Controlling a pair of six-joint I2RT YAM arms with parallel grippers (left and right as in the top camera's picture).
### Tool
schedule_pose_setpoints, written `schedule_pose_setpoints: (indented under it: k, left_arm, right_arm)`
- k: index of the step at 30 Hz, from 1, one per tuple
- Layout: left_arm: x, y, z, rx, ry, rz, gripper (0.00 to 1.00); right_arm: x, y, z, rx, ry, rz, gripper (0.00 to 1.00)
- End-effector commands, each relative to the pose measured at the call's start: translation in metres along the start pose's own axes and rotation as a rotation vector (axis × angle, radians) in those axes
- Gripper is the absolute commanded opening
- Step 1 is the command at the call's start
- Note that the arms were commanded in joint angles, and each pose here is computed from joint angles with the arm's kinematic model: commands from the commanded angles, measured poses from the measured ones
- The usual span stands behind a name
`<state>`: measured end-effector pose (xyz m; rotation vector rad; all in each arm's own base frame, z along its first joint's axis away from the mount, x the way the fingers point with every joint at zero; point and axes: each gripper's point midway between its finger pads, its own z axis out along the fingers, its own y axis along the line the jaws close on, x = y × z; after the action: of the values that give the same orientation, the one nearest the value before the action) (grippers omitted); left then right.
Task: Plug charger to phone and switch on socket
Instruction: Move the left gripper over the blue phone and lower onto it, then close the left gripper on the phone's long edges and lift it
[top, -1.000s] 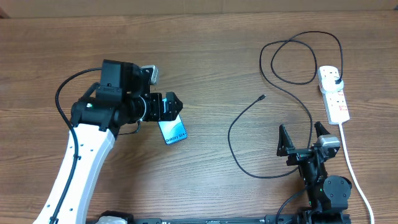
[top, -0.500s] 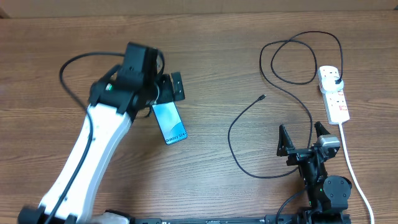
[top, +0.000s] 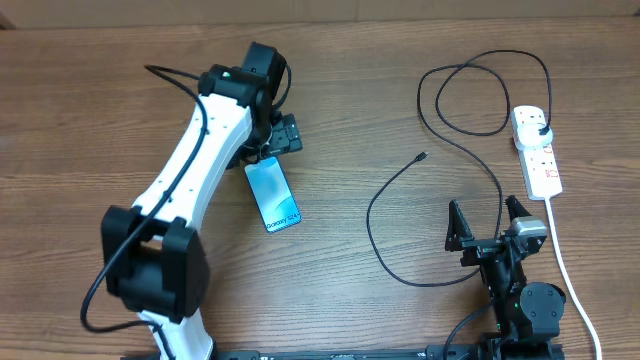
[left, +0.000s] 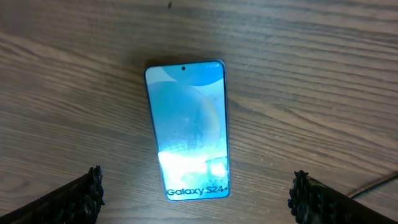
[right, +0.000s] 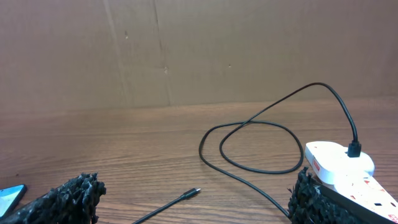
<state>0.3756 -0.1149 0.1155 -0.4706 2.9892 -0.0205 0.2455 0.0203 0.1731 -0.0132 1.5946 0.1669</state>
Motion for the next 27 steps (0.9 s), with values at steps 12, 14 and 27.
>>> schedule_pose_setpoints:
  k: [12,14,27]
  left_arm:
    - [0.019,-0.003,0.048,-0.033,0.156,-0.079,1.00]
    - [0.022,-0.004,0.053,-0.022,0.167,-0.071,0.99]
    - [0.045,0.005,0.089,-0.022,0.220,-0.049,1.00]
  right_arm:
    - [0.002,-0.001,0.000,0.005,-0.005,-0.002,1.00]
    - [0.002,-0.001,0.000,0.005,-0.005,-0.002,1.00]
    - [0.002,-0.001,0.000,0.005,-0.005,-0.002,1.00]
